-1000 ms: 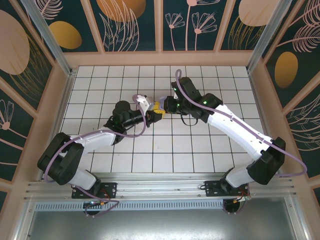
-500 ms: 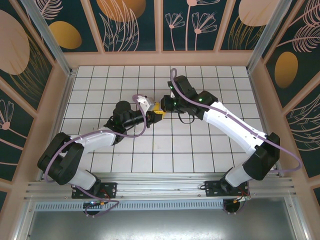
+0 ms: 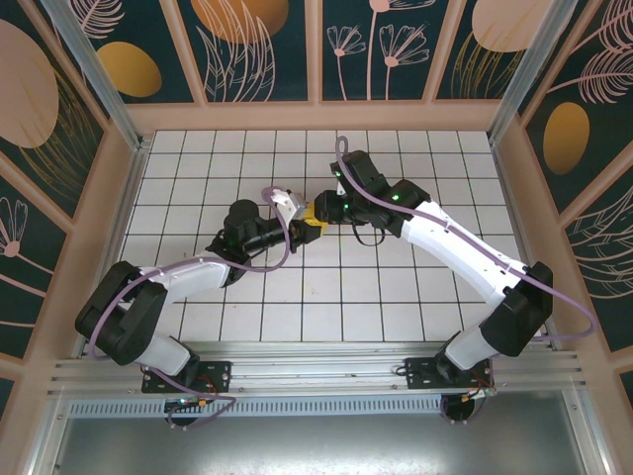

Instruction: Insert the wireless bluetooth earbuds into the charging case

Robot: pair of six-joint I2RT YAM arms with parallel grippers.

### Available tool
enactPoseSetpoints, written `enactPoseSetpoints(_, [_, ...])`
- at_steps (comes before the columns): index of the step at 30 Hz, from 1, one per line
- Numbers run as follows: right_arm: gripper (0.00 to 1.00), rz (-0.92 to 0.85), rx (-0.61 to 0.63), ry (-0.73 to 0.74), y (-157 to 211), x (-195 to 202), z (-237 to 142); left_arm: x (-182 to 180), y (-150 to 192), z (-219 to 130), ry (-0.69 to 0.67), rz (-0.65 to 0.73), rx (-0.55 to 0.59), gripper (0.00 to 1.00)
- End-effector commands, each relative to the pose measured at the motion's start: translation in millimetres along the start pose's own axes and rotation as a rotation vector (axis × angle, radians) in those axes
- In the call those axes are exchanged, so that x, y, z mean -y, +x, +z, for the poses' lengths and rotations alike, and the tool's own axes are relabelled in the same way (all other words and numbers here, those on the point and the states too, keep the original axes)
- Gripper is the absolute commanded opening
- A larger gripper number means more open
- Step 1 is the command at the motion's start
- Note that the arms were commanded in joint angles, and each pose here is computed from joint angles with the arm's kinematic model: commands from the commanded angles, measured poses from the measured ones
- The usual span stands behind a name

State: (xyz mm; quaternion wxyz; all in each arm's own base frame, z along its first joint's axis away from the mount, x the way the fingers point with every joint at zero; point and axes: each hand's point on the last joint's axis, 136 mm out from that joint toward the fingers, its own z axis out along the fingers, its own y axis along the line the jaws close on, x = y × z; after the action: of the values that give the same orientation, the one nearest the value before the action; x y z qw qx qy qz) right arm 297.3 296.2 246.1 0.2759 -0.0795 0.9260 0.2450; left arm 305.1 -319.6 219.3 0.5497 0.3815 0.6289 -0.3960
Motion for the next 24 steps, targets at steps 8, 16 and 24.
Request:
enactPoseSetpoints(8, [0.36, 0.009, 0.071, -0.107, -15.9, -19.5, -30.3, 1.2, -3.9, 0.1, 0.001, 0.023, 0.026, 0.00])
enactPoseSetpoints(16, [0.37, 0.052, 0.159, -0.151, -30.4, -10.4, -60.9, 2.8, 6.5, -2.6, 0.002, -0.083, 0.034, 0.00])
enactPoseSetpoints(24, [0.36, 0.168, 0.146, -0.035, -26.8, 59.0, -56.2, 3.3, 29.1, -4.3, -0.004, -0.145, -0.028, 0.00])
